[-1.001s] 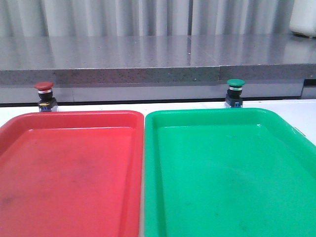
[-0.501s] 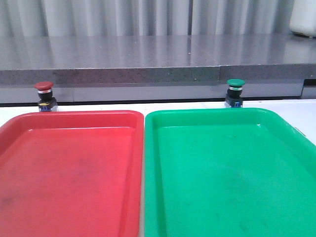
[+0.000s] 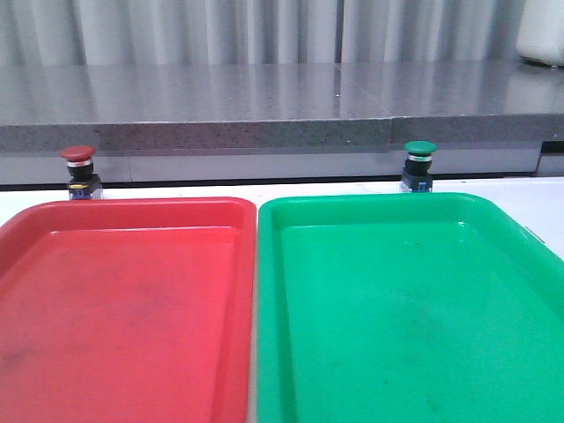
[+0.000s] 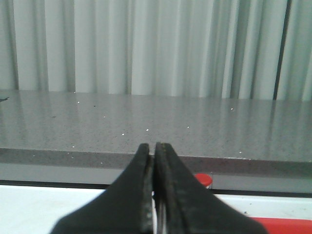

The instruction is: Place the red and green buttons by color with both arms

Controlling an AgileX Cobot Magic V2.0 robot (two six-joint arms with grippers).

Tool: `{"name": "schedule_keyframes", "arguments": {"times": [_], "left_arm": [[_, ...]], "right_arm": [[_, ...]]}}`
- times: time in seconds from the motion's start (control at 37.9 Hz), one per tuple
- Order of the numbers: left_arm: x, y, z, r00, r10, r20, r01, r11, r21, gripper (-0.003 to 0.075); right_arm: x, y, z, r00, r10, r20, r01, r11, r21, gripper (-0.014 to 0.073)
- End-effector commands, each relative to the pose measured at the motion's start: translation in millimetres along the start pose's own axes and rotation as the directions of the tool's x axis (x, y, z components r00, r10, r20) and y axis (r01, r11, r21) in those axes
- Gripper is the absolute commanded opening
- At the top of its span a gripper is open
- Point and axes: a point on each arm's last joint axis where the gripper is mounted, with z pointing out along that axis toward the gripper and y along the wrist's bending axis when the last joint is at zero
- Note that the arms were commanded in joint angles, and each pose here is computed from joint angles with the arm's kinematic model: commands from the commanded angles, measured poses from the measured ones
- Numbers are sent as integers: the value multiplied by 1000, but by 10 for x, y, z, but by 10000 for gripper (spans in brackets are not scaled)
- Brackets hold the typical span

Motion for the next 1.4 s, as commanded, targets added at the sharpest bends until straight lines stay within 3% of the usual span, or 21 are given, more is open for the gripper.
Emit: {"name": "schedule_keyframes", "arguments": {"times": [0.0, 0.24, 0.32, 0.37, 0.55, 0.61, 0.66, 1.13, 1.37], "left_arm": [[-235, -8, 163, 999, 34, 4, -34, 999, 3, -20], [-234, -13, 380, 997, 35, -64, -34, 999, 8, -18], [-233, -14, 385, 997, 35, -65, -34, 999, 9, 15], [-233, -14, 385, 997, 33, -65, -32, 999, 8, 89], [-239, -15, 385, 998, 31, -58, -31, 999, 9, 544], [-233, -14, 385, 997, 31, -65, -31, 999, 8, 647], [-233, -14, 385, 997, 31, -65, -31, 999, 8, 695], [-232, -21, 425, 998, 31, -54, -30, 999, 16, 597], [-261, -116, 830, 985, 4, -175, 10, 997, 75, 585]], "right_arm": [[-298, 2, 153, 1000, -12, 6, 12, 1000, 5, -111], [-342, 3, 425, 997, -17, -76, 18, 1000, 4, -107], [-336, 3, 429, 996, -17, -84, 18, 1000, 4, -58], [-337, 3, 429, 996, -17, -82, 18, 1000, 4, 18], [-330, 3, 428, 996, -17, -89, 18, 1000, 4, 517], [-329, 3, 428, 996, -17, -91, 18, 1000, 4, 610], [-326, 3, 428, 995, -17, -94, 18, 1000, 4, 601], [-320, 3, 427, 995, -17, -101, 18, 1000, 4, 591], [-320, 3, 427, 995, -17, -101, 18, 1000, 4, 591]]}}
